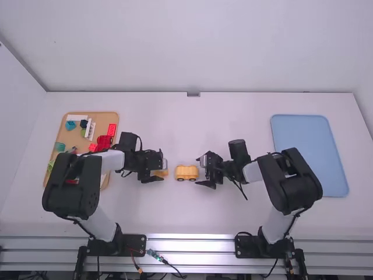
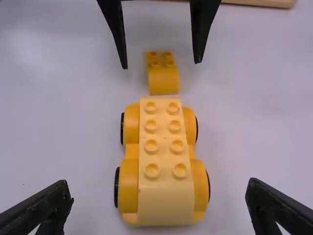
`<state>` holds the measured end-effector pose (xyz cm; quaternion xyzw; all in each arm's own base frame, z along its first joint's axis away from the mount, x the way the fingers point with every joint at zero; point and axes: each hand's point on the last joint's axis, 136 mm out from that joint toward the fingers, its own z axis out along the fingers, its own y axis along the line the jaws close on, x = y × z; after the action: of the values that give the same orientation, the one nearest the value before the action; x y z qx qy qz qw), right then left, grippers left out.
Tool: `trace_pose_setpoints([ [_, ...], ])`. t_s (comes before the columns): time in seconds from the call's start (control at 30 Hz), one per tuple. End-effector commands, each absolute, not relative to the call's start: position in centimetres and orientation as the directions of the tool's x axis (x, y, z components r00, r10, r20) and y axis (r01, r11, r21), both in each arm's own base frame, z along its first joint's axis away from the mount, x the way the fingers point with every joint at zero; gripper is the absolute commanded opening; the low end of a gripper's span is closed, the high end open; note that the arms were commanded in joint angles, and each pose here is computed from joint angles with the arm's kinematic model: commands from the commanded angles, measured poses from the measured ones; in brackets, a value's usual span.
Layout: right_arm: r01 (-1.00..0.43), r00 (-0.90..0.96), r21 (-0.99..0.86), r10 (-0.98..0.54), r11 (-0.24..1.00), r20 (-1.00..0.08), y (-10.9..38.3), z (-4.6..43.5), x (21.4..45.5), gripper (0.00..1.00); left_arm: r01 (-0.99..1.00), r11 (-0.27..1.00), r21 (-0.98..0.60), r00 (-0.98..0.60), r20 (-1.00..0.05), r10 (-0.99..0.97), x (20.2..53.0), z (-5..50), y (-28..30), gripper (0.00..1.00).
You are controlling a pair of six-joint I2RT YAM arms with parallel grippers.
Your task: Assemble lego blocks to make yellow taxi
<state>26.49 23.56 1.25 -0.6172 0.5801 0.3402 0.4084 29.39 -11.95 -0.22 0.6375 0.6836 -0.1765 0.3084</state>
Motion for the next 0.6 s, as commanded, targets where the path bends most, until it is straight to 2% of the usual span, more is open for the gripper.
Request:
trace_pose_setpoints([
  [0.0,-0.997,0.069,-0.075,-0.406,-0.001,-0.911,24.0,1.6,26.9,0.92,0.982,0.162,0.101,-0.055,-0.663,0.746,28.8,-0.8,-12.1,0.76],
  [0.13,-0.998,0.057,-0.06,-0.41,-0.003,-0.91,24.5,1.5,26.9,0.93,0.981,0.164,0.106,-0.052,-0.664,0.746,28.6,-1.0,-12.1,0.74],
  [0.23,-0.998,0.054,-0.058,-0.44,-0.003,-0.896,24.8,1.0,26.6,0.92,0.979,0.169,0.113,-0.053,-0.662,0.747,28.6,-1.1,-11.8,0.65],
  [0.33,-0.998,0.051,-0.058,-0.473,0.0,-0.879,25.0,0.3,26.4,0.92,0.976,0.188,0.108,-0.07,-0.666,0.743,28.8,-1.1,-11.3,0.63],
  [0.57,-0.999,0.045,-0.052,-0.487,0.001,-0.873,24.9,-0.2,25.9,0.93,0.969,0.226,0.095,-0.095,-0.703,0.705,29.0,-0.6,-10.3,0.66],
])
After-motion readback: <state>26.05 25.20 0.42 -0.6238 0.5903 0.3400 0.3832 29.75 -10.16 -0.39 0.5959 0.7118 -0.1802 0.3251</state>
